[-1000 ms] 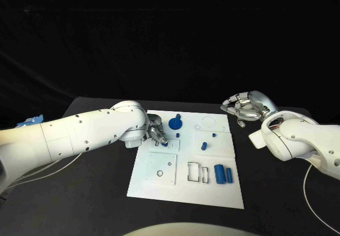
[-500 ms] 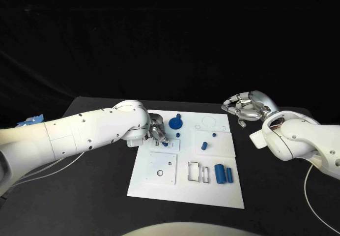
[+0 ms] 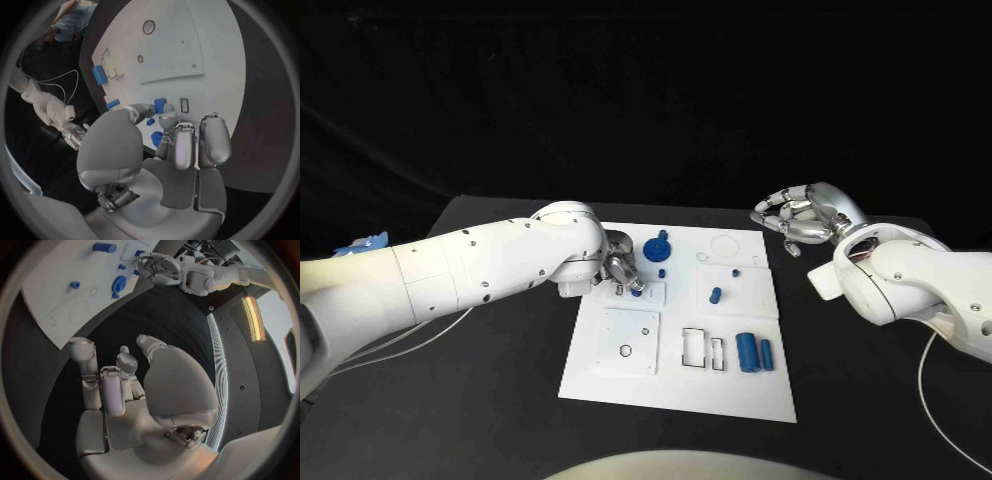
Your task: Assemble the parts on the task board
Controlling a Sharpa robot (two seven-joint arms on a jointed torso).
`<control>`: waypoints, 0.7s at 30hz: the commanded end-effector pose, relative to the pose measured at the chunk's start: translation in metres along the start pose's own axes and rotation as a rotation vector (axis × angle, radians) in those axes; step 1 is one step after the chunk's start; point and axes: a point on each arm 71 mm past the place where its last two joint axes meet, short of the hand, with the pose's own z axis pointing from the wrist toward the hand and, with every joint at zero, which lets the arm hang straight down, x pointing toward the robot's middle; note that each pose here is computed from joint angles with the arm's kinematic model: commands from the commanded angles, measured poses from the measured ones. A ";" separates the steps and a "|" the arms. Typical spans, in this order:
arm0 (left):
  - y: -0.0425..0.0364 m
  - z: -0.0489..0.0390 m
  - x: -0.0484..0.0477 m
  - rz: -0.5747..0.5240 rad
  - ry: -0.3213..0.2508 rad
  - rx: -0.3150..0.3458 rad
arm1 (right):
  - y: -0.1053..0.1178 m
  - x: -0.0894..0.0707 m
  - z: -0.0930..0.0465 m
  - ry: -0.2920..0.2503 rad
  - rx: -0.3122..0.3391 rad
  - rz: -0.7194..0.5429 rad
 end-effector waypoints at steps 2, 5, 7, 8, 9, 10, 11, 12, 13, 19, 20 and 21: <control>-0.0015 0.0022 0.0070 0.023 0.042 -0.004 | 0.001 0.000 0.000 0.001 -0.012 -0.003; -0.0016 0.0027 0.0065 0.020 0.037 -0.005 | 0.001 0.000 0.000 0.000 -0.013 -0.003; -0.0015 0.0032 0.0061 0.017 0.034 -0.007 | 0.001 0.000 0.000 -0.001 -0.013 -0.003; -0.0014 0.0034 0.0059 0.016 0.032 -0.008 | 0.001 0.000 0.000 -0.001 -0.014 -0.003; -0.0013 0.0036 0.0058 0.016 0.031 -0.008 | 0.001 0.000 0.000 -0.001 -0.014 -0.003; -0.0011 0.0037 0.0056 0.015 0.031 -0.009 | 0.001 0.000 0.000 -0.001 -0.014 -0.003; -0.0010 0.0039 0.0055 0.015 0.030 -0.010 | 0.001 0.000 0.000 -0.002 -0.014 -0.003; -0.0009 0.0040 0.0055 0.015 0.031 -0.010 | 0.001 0.000 0.000 -0.002 -0.015 -0.003; -0.0008 0.0041 0.0056 0.016 0.032 -0.011 | 0.001 0.000 0.000 -0.002 -0.015 -0.003; 0.0000 0.0044 0.0057 0.019 0.039 -0.013 | 0.000 0.000 0.000 -0.005 -0.016 -0.003; 0.0003 0.0045 0.0057 0.020 0.040 -0.014 | 0.000 -0.001 0.000 -0.006 -0.016 -0.003; 0.0005 0.0045 0.0057 0.020 0.040 -0.015 | 0.000 -0.001 0.000 -0.006 -0.016 -0.003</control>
